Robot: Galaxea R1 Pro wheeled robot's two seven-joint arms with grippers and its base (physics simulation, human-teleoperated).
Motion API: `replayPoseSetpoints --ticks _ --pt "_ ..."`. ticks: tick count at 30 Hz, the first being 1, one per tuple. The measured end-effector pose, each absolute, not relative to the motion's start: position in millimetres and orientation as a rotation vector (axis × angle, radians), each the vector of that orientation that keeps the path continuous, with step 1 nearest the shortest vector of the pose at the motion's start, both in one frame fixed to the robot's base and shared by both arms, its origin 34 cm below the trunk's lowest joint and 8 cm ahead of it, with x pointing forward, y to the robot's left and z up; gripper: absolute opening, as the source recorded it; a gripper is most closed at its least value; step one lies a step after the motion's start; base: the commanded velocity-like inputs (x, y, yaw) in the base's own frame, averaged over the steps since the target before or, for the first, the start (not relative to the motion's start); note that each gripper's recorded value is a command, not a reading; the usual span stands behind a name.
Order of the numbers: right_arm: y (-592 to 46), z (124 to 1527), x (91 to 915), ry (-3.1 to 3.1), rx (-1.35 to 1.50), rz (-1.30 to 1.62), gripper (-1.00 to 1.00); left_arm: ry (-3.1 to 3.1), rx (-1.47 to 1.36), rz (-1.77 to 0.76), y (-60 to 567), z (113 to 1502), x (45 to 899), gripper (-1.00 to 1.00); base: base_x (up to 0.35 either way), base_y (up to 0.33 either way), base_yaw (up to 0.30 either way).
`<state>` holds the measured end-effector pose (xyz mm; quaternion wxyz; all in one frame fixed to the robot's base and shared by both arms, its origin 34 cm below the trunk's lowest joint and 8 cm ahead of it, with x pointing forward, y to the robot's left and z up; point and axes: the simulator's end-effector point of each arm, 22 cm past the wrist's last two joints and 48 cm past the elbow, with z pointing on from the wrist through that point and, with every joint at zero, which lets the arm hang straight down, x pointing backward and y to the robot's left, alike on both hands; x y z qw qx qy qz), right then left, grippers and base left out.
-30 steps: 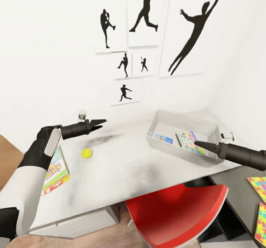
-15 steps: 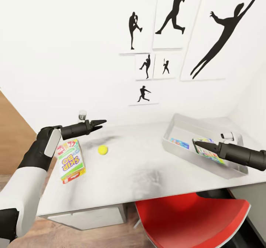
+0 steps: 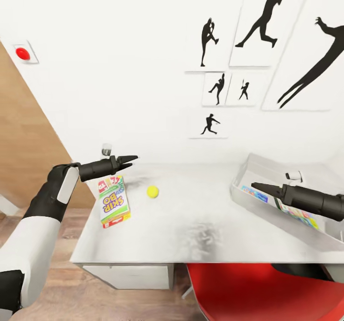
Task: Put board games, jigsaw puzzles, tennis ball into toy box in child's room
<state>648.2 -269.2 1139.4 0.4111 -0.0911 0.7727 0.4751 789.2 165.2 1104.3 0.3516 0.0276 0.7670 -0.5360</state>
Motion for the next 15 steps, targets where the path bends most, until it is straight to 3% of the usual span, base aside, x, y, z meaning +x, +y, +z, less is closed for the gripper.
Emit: replayPoseSetpoints --ticks 15 --pt "-273 1139 652 1.955 -0.215 1.159 1.0 2.015 0.046 -1.389 167 1085 777 1.0 0.0 0.0 0.28"
